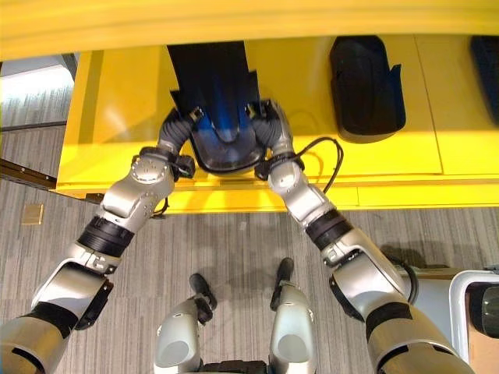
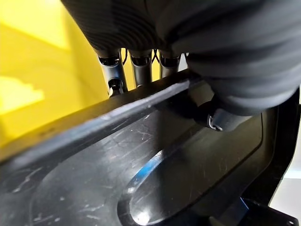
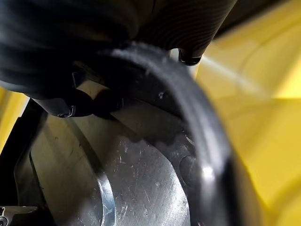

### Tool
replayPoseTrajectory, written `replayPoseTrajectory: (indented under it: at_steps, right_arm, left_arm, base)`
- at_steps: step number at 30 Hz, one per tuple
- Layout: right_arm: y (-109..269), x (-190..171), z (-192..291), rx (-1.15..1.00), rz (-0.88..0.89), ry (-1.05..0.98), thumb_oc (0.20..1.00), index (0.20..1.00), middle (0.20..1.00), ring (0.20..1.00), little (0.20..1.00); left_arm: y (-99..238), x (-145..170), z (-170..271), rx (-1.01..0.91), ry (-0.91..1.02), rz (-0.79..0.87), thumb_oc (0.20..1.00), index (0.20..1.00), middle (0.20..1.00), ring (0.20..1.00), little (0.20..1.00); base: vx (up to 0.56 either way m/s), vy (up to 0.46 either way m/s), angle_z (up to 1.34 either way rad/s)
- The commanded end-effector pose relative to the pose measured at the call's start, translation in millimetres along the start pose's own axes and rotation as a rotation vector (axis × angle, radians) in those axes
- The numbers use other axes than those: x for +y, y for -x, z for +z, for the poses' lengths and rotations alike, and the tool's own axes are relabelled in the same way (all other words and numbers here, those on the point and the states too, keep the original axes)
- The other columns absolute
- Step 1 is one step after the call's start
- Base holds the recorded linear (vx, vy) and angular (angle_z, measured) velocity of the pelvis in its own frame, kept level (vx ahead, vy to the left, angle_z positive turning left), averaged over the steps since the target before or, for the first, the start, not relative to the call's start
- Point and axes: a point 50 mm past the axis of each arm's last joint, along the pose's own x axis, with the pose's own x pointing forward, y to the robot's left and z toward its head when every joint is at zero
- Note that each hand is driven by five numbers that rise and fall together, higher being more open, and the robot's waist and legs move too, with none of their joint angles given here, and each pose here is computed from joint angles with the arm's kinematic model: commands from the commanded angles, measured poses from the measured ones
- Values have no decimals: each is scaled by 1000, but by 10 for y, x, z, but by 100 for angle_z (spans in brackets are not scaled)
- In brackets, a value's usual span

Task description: Move parts from the plastic box to the shelf.

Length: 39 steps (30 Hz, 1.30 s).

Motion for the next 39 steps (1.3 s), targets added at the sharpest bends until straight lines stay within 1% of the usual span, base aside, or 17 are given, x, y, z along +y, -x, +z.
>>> replayPoseTrajectory:
  at_steps: [1, 3, 7, 10, 13, 17, 23, 24, 25, 26, 34, 37, 39]
  right_arm:
    - [-324, -439, 359, -74, -162, -21, 200, 200, 200, 200, 200]
    - [-393, -557, 484, -101, -179, -8, 200, 200, 200, 200, 200]
    - [-455, -650, 640, -123, -185, 15, 200, 200, 200, 200, 200]
    - [-479, -626, 747, -118, -196, 2, 200, 200, 200, 200, 200]
    - [-510, -626, 807, -112, -256, -18, 200, 200, 200, 200, 200]
    - [-530, -651, 886, -122, -303, -40, 200, 200, 200, 200, 200]
    - [-556, -681, 979, -132, -326, -61, 200, 200, 200, 200, 200]
    - [-569, -671, 998, -109, -324, -92, 200, 200, 200, 200, 200]
    - [-578, -664, 1004, -100, -320, -100, 200, 200, 200, 200, 200]
    - [-588, -632, 991, -62, -325, -157, 200, 200, 200, 200, 200]
    - [-598, -595, 949, -37, -337, -186, 200, 200, 200, 200, 200]
    - [-600, -582, 919, -15, -341, -220, 200, 200, 200, 200, 200]
    - [-607, -559, 915, -24, -310, -209, 200, 200, 200, 200, 200]
  left_arm:
    - [80, -330, 477, -243, 40, -192, 200, 200, 200, 200, 200]
    - [36, -294, 608, -269, 21, -185, 200, 200, 200, 200, 200]
    - [-16, -282, 753, -293, -1, -158, 200, 200, 200, 200, 200]
    - [-52, -270, 827, -311, -25, -138, 200, 200, 200, 200, 200]
    - [-95, -299, 927, -345, -103, -138, 200, 200, 200, 200, 200]
    - [-146, -314, 1083, -392, -140, -105, 200, 200, 200, 200, 200]
    - [-200, -331, 1239, -417, -113, -72, 200, 200, 200, 200, 200]
    - [-228, -327, 1283, -418, -94, -61, 200, 200, 200, 200, 200]
    - [-241, -323, 1303, -422, -92, -53, 200, 200, 200, 200, 200]
    - [-267, -342, 1323, -419, -111, -58, 200, 200, 200, 200, 200]
    - [-295, -423, 1319, -416, -148, -67, 200, 200, 200, 200, 200]
    - [-302, -451, 1338, -432, -201, -67, 200, 200, 200, 200, 200]
    - [-321, -463, 1333, -414, -194, -55, 200, 200, 200, 200, 200]
  base:
    - [-72, -43, -3]
    - [-60, -46, -2]
    - [-26, -24, 6]
    - [-4, -33, 3]
    - [81, -20, 7]
    - [16, -3, 2]
    - [10, -2, 1]
    - [36, -4, -2]
    - [64, 0, -3]
    - [39, 2, -3]
    - [5, 0, 0]
    - [0, 0, 0]
    - [0, 0, 0]
